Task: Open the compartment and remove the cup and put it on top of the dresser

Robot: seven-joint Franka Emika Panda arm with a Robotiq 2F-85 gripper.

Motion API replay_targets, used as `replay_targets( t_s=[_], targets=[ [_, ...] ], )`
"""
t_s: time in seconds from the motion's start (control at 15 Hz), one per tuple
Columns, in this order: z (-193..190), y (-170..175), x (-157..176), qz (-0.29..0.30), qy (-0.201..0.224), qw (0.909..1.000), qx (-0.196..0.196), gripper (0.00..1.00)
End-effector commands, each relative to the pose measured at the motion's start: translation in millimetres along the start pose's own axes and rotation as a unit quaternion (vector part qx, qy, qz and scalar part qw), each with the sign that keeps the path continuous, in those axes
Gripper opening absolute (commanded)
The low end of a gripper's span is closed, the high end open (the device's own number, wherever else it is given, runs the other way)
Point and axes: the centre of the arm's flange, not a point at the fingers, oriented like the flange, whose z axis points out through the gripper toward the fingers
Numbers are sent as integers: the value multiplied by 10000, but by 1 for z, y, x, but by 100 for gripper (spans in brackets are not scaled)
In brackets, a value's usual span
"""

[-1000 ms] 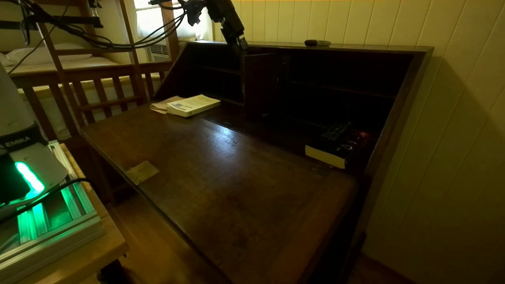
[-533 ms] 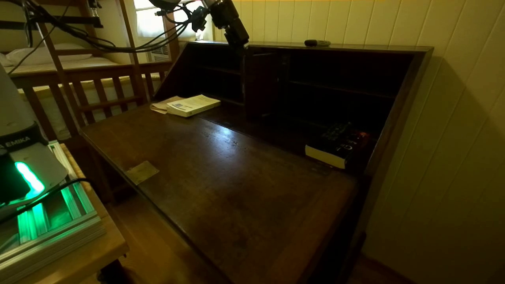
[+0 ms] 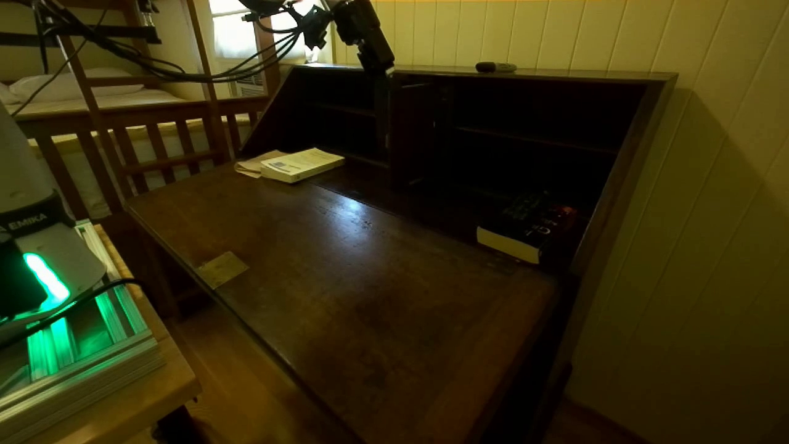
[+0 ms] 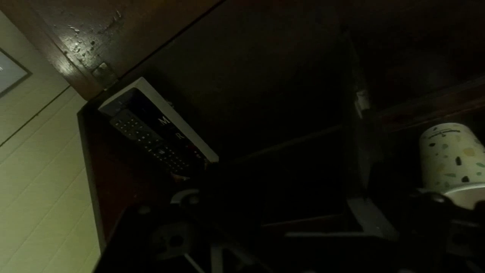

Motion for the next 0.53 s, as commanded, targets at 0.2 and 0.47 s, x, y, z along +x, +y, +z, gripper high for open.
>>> replay_targets(
  t_s=[0.2, 0.47],
  targets=[
    [-6, 26, 3, 204, -179, 9992, -281, 100],
    [-19, 21, -1, 355, -227, 9990, 128, 100]
  ],
)
